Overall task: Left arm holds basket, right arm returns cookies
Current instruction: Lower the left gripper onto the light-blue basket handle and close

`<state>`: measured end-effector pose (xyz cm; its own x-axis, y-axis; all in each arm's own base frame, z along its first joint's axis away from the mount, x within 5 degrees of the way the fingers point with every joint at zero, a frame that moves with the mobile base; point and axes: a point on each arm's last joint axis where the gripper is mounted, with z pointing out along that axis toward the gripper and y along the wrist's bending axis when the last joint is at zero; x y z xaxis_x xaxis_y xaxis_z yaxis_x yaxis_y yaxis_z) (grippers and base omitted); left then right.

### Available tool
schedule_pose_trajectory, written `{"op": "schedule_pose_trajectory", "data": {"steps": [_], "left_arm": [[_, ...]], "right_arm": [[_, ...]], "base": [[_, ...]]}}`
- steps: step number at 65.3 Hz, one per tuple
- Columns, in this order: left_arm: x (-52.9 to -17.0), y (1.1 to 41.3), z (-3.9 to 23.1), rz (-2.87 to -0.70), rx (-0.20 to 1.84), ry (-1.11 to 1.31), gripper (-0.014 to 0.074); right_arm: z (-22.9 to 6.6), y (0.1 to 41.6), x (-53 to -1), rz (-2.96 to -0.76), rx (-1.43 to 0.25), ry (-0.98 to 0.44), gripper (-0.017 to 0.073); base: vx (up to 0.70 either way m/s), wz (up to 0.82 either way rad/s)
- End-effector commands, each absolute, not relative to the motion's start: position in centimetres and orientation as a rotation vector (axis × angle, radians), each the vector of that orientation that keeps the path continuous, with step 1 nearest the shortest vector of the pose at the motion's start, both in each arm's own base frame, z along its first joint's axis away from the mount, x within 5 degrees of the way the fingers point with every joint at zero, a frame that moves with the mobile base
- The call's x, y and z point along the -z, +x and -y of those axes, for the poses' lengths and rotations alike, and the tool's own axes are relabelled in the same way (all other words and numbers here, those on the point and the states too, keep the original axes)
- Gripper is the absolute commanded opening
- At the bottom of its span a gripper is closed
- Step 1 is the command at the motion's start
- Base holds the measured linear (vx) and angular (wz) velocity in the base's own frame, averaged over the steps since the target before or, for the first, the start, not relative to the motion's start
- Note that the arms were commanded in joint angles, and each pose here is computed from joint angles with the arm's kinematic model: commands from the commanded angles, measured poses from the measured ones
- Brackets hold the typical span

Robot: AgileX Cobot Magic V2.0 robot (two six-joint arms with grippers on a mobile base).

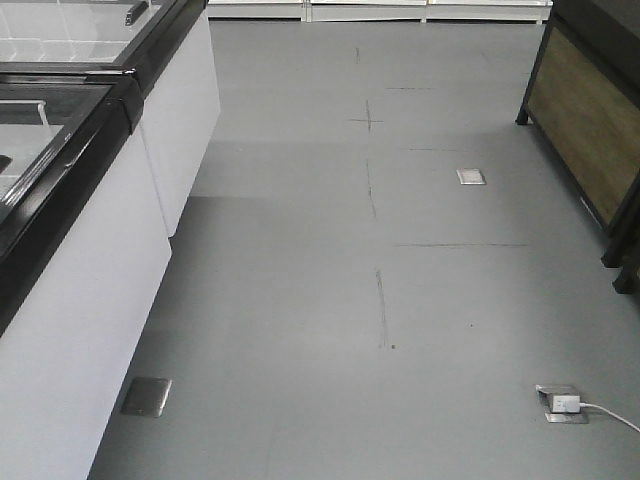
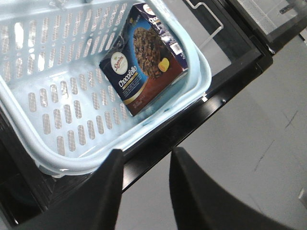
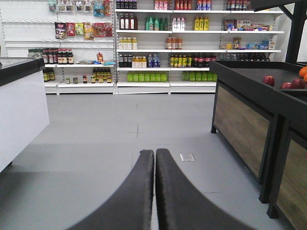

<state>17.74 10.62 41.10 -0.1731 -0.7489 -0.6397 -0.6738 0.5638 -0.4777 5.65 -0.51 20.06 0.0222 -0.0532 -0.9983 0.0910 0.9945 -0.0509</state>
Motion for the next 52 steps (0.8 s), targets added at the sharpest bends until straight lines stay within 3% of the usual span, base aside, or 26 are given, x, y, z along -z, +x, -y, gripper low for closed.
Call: {"op": "schedule_pose_trajectory", "data": {"steps": [1,28,52], "left_arm": [[-43.4,17.9,-11.7,-1.768,0.185,-1.155,0.0238],[-44.4,18.2,-17.5,-1.545,0.404,-1.268,0.0269],[-43.2,21.3,-19.5,-1.505,0.657,-1.147,0.0312]], "right_arm": [[0.5,5.5,-20.7,-1.463,0.131,0.023,-0.0008],[0.5,5.5,-20.7,-1.463,0.131,0.023,-0.0008],[0.5,5.5,-20.7,-1.463,0.131,0.023,-0.0008]], "base": [[0.0,0.0],[0.0,0.0],[0.0,0.0]]}}
